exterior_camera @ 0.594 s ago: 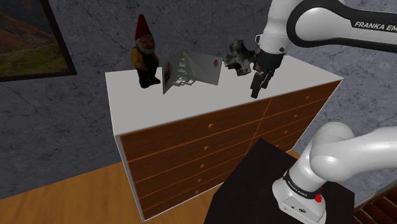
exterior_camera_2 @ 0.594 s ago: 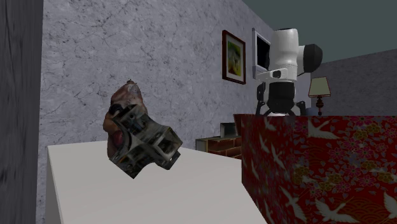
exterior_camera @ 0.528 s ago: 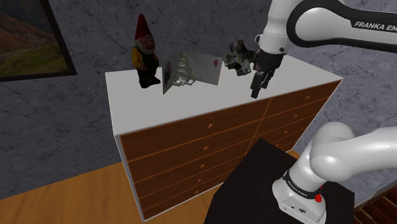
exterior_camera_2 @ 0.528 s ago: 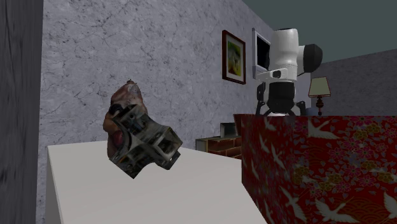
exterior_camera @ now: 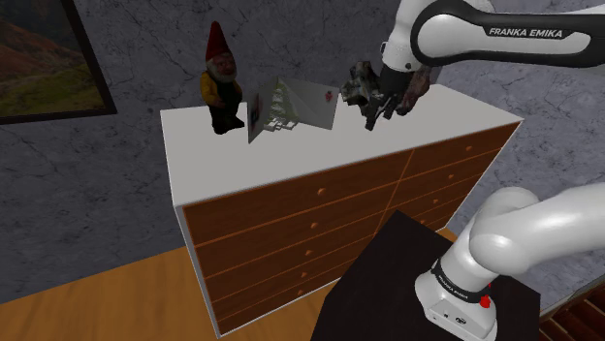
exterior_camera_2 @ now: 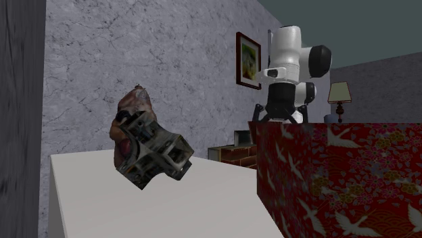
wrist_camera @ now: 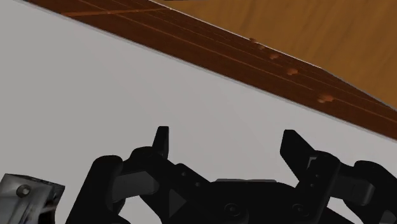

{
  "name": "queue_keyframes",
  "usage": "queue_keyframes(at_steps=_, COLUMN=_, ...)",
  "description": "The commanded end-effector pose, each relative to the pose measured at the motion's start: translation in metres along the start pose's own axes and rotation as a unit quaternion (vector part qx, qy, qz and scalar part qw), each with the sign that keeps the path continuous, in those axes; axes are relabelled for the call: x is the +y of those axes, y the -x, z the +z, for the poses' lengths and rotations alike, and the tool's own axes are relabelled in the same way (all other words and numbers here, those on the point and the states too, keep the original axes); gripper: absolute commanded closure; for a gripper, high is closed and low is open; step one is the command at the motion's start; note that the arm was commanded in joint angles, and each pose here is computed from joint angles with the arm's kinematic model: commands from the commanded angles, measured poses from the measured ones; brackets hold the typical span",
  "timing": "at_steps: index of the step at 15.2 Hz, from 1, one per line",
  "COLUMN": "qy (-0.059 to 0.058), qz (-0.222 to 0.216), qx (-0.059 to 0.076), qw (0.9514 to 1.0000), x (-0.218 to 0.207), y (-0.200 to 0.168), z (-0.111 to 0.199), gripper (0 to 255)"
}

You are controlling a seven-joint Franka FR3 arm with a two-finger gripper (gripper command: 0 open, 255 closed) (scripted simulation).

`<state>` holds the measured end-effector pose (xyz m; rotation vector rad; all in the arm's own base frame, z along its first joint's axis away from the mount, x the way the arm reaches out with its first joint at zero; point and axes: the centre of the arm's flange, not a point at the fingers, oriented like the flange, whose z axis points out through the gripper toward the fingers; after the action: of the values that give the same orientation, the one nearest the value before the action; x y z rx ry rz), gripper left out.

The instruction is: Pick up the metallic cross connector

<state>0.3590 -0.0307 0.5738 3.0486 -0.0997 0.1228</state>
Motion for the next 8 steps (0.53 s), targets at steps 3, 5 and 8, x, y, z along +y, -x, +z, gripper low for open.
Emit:
queue_keyframes(at_steps=3, qy=0.006, qz=0.031, qx=0.033, qw=0.9990, x=0.030, y=-0.033, z=0.002, gripper=0)
queue_keyframes(at_steps=5, qy=0.008, qz=0.047, qx=0.048, qw=0.9977, x=0.045, y=-0.049, z=0.002, gripper=0)
queue_keyframes(at_steps=8, qy=0.012, qz=0.070, qx=0.072, qw=0.9949, x=0.069, y=-0.072, z=0.001, gripper=0)
